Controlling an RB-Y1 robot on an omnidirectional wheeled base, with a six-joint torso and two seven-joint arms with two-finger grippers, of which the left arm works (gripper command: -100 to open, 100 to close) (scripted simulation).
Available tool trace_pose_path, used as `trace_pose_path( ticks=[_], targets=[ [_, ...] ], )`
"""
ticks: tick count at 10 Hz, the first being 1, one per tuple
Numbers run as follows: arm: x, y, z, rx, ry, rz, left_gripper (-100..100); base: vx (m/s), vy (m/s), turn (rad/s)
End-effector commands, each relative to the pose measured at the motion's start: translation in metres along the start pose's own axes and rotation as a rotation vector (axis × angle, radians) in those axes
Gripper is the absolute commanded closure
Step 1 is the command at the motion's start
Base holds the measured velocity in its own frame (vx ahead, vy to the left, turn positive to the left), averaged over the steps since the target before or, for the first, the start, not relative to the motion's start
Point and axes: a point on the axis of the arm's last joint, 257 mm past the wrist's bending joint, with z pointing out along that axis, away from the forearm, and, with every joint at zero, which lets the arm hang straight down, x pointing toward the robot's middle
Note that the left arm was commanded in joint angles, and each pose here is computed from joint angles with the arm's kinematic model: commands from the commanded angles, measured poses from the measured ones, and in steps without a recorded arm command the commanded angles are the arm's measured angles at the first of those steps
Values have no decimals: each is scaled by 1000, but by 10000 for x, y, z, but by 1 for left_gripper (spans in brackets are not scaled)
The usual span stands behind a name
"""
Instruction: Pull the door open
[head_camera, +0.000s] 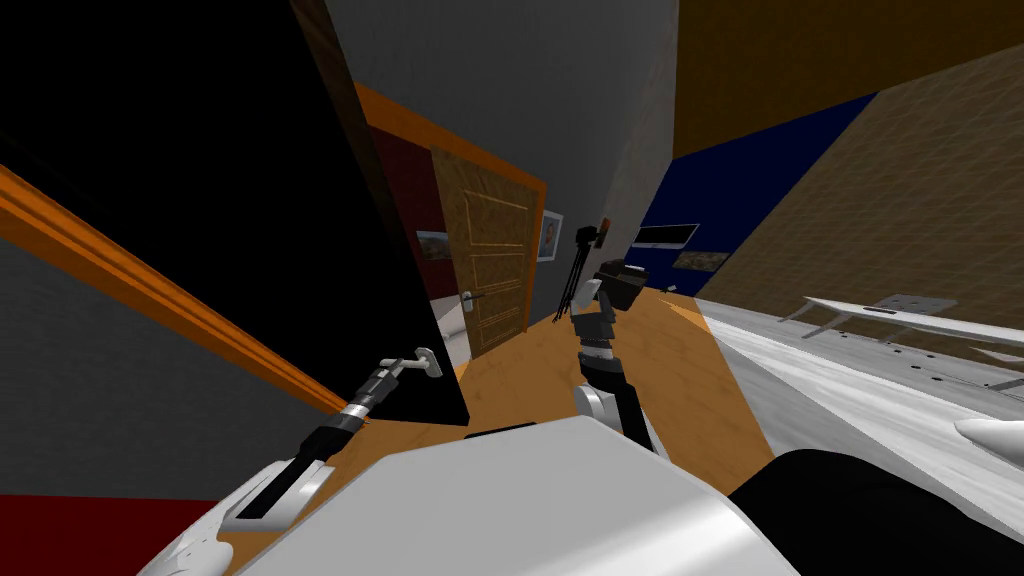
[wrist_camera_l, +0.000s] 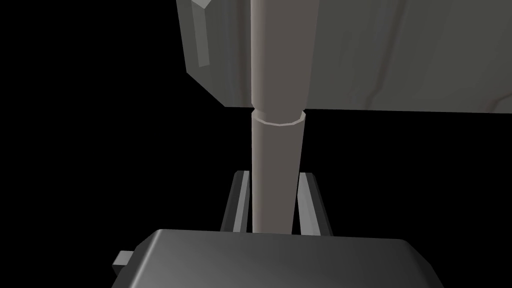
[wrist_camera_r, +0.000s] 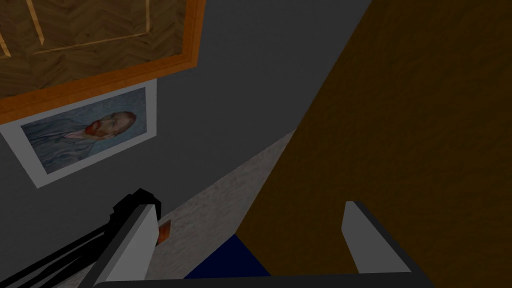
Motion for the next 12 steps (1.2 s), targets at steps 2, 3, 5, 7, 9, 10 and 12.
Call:
trace_pose_path(
  ticks=[2,3,5,7,9,10,12],
  targets=[
    [15,-1,-73,3,21,-1,100,-175,65,-158],
    [22,-2,-107,4,31,-1,100,-179,100,-165],
    [34,-4,-163,5,46,-3,100,-177,99,-132],
    [47,-6,-219,6,62,-4,100,-180,92,-123],
    [61,-8,-283,7,80,-6,100,-157,73,-121],
    [66,-9,-306,7,87,-7,100,-154,79,-96],
    [-2,-18,-323,3,81,-1,100,-98,47,-80]
  ],
)
